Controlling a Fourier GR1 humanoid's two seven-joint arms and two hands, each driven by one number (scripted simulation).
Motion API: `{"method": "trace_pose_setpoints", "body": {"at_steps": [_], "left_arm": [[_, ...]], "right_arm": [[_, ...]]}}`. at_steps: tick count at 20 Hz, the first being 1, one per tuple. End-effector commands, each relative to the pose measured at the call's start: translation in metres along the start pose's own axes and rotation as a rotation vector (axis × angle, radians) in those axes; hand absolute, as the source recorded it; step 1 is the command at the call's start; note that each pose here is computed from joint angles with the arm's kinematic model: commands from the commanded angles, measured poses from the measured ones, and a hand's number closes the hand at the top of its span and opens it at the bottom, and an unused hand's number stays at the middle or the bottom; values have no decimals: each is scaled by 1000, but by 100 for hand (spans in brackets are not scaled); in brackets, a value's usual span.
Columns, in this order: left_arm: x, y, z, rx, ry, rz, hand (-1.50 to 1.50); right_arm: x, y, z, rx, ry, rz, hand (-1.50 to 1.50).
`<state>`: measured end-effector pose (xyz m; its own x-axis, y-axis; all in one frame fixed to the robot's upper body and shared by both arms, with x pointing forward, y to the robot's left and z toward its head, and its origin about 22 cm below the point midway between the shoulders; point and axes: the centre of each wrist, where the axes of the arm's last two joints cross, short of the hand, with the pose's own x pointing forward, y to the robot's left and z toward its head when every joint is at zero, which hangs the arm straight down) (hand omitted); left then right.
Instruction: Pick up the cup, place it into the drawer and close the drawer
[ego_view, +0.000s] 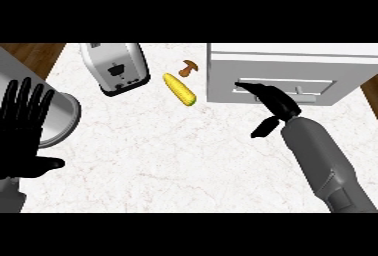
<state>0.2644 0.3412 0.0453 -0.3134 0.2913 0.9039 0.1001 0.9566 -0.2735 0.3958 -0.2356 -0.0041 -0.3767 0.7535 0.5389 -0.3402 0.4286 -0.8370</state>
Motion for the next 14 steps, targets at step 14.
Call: {"method": "trace_pose_setpoints", "body": {"at_steps": [14], "left_arm": [[-5,4,-5,-46,1,-14,-150]], "right_arm": [[-31,-75,3,-8,84,-38,-150]]}}
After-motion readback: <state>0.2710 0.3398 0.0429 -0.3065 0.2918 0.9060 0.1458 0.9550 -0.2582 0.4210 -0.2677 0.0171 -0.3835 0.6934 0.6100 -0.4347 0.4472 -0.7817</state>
